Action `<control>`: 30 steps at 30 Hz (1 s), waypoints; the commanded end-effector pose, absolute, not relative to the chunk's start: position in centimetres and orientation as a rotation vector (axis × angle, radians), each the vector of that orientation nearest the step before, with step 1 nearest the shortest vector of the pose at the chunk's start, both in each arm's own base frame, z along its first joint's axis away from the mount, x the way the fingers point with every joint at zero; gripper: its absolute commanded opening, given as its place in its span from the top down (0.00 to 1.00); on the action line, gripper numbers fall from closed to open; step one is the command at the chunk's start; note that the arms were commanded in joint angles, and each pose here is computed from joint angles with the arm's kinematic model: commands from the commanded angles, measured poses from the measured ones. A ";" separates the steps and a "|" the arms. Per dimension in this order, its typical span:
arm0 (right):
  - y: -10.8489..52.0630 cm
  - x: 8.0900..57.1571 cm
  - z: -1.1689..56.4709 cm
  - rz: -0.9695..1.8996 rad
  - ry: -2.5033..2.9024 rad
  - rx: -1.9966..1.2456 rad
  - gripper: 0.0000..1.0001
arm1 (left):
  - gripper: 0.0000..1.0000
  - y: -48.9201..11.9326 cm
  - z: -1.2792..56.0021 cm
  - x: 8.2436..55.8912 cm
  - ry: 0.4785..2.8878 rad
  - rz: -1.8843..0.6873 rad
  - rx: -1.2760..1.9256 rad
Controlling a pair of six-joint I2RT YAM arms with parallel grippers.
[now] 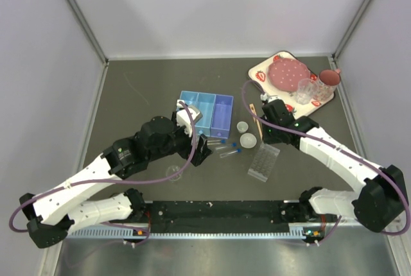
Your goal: Organize the chemistry lab equipment
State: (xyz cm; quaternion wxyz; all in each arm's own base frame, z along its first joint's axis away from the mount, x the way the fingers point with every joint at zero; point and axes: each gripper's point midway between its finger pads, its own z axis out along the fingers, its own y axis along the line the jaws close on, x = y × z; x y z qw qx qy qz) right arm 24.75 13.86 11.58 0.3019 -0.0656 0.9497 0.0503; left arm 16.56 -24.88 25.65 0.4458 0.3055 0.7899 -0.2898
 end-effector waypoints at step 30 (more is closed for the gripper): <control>12.7 24.4 8.9 0.036 2.596 -0.128 1.00 | 0.01 -25.3 26.9 16.7 1.904 -0.749 0.749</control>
